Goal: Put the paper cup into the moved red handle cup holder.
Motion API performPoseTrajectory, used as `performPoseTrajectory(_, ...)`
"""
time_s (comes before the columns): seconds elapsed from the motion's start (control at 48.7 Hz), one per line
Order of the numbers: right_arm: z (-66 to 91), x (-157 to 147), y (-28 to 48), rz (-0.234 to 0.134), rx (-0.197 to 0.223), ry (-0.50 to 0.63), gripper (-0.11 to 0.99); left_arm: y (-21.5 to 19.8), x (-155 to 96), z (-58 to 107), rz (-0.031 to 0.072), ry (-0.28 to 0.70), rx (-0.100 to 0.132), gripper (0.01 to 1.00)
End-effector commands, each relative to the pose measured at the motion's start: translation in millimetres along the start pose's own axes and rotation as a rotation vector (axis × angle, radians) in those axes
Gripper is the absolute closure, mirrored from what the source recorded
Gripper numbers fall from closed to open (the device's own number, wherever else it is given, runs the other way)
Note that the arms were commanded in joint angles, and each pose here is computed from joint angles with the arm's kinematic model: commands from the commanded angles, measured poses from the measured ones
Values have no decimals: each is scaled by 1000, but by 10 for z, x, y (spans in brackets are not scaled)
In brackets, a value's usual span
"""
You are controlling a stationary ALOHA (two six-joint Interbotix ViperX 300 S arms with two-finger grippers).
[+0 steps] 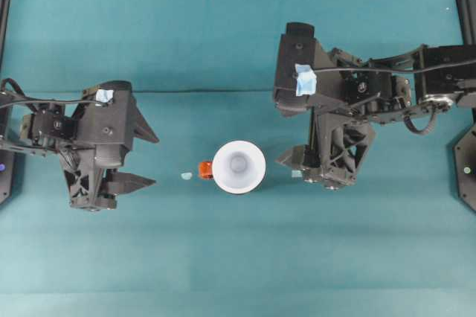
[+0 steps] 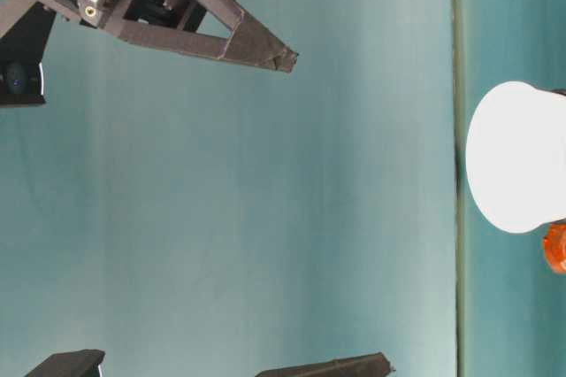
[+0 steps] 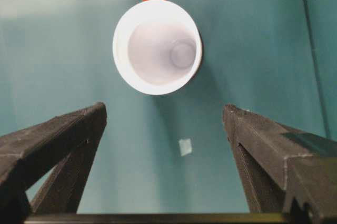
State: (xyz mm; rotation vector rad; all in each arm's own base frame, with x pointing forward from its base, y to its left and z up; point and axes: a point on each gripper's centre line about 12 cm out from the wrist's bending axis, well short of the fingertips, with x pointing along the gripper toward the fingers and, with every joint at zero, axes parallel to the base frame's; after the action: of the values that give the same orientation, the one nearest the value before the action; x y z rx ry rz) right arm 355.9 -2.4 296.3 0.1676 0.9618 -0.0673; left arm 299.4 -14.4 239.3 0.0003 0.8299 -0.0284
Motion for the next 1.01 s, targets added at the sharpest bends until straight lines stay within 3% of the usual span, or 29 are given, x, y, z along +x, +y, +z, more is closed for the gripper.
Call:
performPoseTrajectory(0.0, 47, -111, 20, 6, -10, -38, -24, -3, -46, 51, 0, -23, 5, 130)
performPoseTrajectory(0.985, 70, -103, 23, 9, -10, -53, -24, -3, -46, 51, 0, -23, 5, 130)
